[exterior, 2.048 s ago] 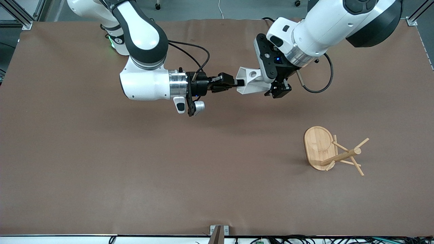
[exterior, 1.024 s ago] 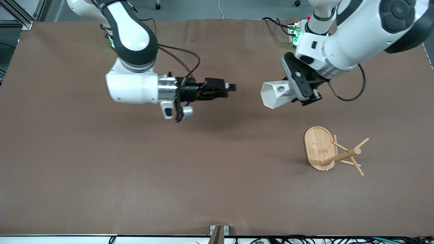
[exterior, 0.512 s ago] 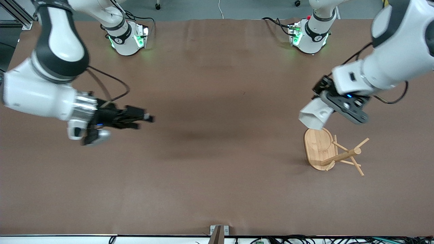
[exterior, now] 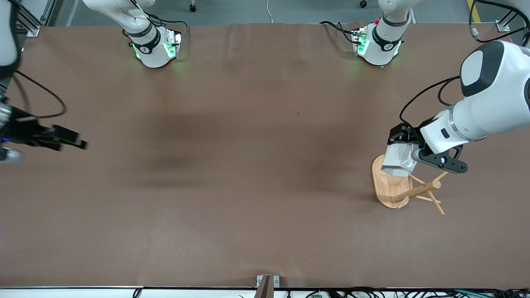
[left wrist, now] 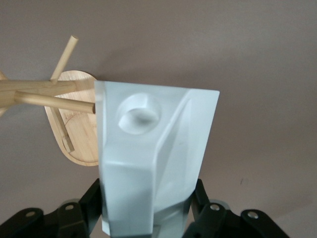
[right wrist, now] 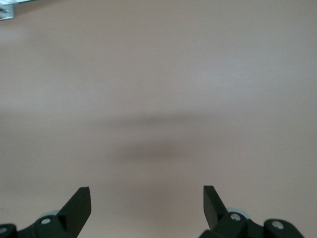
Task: Hang cup on rack
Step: 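Lower the cup onto a rack peg with the left gripper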
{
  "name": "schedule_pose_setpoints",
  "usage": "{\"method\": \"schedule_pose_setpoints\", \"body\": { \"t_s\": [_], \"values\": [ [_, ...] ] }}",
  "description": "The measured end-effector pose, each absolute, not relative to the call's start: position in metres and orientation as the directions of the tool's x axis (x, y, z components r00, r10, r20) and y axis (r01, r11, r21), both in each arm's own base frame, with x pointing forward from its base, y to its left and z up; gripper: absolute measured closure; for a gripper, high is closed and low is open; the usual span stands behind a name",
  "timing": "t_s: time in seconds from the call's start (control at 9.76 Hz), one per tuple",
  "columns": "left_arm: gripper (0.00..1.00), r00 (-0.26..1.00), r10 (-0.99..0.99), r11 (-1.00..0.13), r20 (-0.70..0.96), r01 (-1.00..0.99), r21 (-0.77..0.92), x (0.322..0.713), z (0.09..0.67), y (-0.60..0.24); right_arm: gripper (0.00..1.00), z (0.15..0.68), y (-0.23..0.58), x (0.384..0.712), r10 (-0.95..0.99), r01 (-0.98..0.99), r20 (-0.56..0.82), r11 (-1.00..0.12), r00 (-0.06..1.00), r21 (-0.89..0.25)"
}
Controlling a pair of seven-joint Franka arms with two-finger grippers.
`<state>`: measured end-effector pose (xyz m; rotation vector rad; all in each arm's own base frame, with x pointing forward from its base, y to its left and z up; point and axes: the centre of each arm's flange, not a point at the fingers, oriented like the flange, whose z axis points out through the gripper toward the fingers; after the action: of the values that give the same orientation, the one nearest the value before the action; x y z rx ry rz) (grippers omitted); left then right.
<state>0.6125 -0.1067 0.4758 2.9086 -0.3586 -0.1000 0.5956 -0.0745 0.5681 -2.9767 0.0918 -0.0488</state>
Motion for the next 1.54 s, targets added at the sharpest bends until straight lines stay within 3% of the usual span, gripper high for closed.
{"method": "schedule_pose_setpoints", "body": {
  "t_s": [0.31,0.72,1.13,1.54],
  "values": [
    [0.26,0.978,-0.198,-0.954,-0.073,-0.175,0.242,0.619,0.445,-0.108,0.00,0.635,-0.108,0.580,-0.078,-0.077,0.050,-0.997,0.996,-0.022],
    [0.26,0.979,-0.196,-0.954,-0.050,-0.178,0.241,0.617,0.433,-0.126,0.00,0.670,-0.108,0.552,-0.081,-0.081,0.017,-0.997,0.997,-0.010],
    [0.26,0.984,-0.173,-0.970,-0.042,-0.163,0.179,0.619,0.413,-0.119,0.00,0.676,-0.112,0.524,-0.087,-0.087,0.016,-0.996,0.996,-0.006],
    [0.26,0.982,-0.183,-0.974,-0.048,-0.174,0.147,0.620,0.401,-0.115,0.00,0.675,-0.090,0.524,-0.096,-0.097,0.012,-0.995,0.995,0.024]
  ]
}}
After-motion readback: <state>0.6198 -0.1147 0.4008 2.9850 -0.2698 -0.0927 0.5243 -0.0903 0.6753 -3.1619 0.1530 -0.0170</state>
